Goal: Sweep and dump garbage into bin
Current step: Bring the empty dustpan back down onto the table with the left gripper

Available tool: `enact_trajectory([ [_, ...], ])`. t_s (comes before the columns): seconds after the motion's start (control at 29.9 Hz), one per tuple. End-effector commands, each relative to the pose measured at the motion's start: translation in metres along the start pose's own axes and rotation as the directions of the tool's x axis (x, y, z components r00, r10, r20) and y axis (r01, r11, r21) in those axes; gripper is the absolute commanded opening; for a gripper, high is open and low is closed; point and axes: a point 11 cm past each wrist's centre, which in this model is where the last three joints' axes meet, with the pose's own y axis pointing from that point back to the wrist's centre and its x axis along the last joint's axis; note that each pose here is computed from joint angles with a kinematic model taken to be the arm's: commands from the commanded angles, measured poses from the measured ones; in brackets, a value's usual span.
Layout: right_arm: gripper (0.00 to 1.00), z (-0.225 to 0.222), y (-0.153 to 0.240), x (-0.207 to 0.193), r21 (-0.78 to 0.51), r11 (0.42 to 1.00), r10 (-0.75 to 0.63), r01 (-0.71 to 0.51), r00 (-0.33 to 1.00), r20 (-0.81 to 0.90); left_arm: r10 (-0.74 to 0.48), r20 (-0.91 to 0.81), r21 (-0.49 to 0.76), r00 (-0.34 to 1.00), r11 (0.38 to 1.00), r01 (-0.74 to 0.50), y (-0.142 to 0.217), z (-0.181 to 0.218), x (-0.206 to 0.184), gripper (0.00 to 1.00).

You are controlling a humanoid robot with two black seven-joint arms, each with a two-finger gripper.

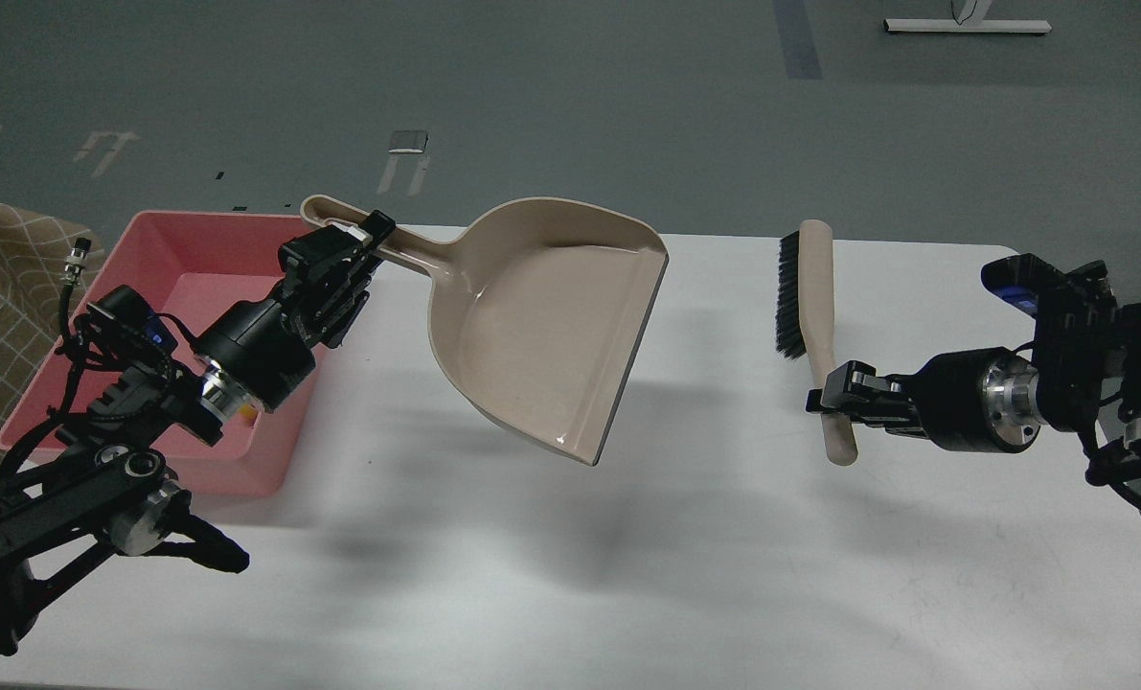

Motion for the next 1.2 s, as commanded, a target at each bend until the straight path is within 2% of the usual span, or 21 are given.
enact_trajectory([
  [0.0, 0.00, 0.002, -0.001, 0.001, -0.005, 1.000, 0.000, 0.000, 1.000, 0.007, -0.013, 0.039, 0.022, 0.999, 1.000, 0.012, 0.000, -0.012, -0.004, 0.00],
  [0.5, 0.00, 0.007, -0.004, -0.004, -0.015, 1.000, -0.012, 0.012, 1.000, 0.014, -0.057, 0.047, 0.083, 0.997, 0.995, 0.053, -0.010, -0.044, -0.034, 0.00],
  [1.17, 0.00, 0.029, -0.010, -0.011, -0.066, 0.997, -0.030, 0.034, 0.998, 0.055, -0.023, 0.100, 0.174, 0.995, 0.985, 0.005, -0.008, -0.077, -0.032, 0.00],
])
